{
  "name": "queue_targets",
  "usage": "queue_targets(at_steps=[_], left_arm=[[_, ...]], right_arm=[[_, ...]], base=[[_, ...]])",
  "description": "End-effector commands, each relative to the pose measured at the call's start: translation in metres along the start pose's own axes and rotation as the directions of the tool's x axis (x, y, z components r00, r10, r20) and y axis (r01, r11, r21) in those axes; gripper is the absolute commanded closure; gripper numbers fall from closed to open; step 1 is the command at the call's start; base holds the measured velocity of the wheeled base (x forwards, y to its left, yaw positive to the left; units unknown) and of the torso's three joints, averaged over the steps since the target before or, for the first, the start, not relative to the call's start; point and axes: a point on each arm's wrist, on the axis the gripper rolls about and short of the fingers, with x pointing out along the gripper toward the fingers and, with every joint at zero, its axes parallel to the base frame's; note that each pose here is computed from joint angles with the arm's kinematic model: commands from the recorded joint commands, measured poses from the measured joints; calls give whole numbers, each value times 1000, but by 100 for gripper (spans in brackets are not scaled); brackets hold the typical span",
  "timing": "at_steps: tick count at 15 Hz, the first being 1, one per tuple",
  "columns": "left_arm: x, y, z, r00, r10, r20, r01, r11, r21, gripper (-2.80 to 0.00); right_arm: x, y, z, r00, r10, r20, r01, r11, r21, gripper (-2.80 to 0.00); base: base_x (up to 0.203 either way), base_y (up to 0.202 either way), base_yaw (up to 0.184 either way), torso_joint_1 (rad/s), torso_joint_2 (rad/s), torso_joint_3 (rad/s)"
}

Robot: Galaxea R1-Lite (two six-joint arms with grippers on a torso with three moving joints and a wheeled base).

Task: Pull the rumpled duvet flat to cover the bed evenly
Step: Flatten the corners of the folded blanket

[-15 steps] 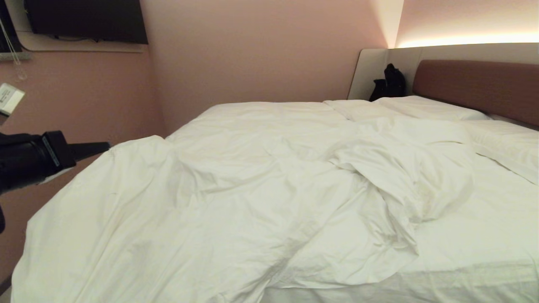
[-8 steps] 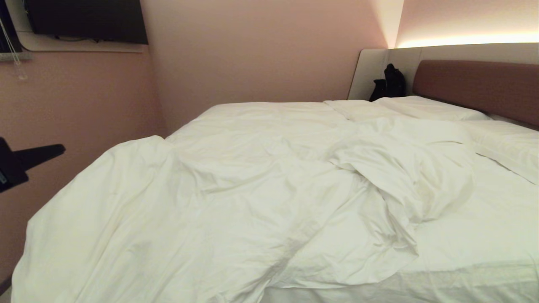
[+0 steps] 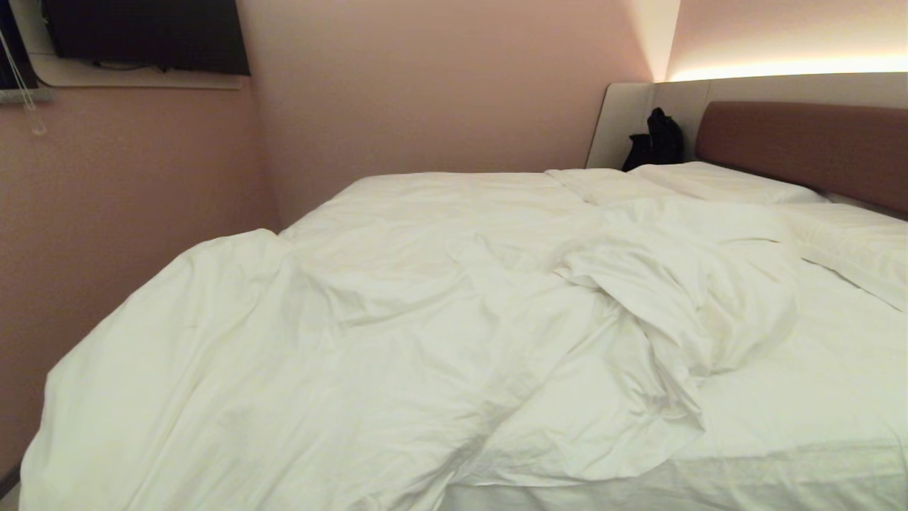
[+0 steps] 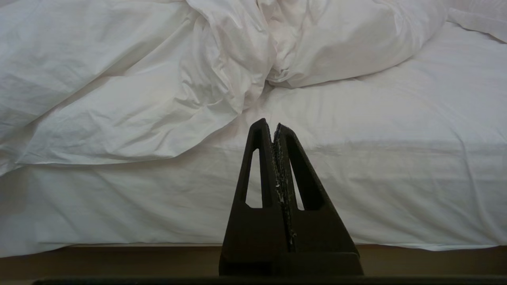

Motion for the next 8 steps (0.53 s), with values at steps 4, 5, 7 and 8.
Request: queue_targets(at_steps=[4,5,7,8], left_arm=[[-72,0,-22,971,154,183,-181,973,143,0],[-78,4,-27,967,163,197,-199,963,183,0],[-89,11,-35,957,177,230,-232,943,237,0],[-93,14,-41,953,187,239,-245,939,242,0]], right_arm=[[0,0,0,1000,0,-1,0,1000,-1,0],[0,0,0,1000,1,-1,-1,1000,0,0],[0,0,0,1000,1,0,-1,1000,0,0],[0,0,0,1000,1,-1,-1,1000,0,0]], base=[[0,0,0,0,0,0],[0,0,0,0,0,0],[0,0,0,0,0,0],[0,0,0,0,0,0]])
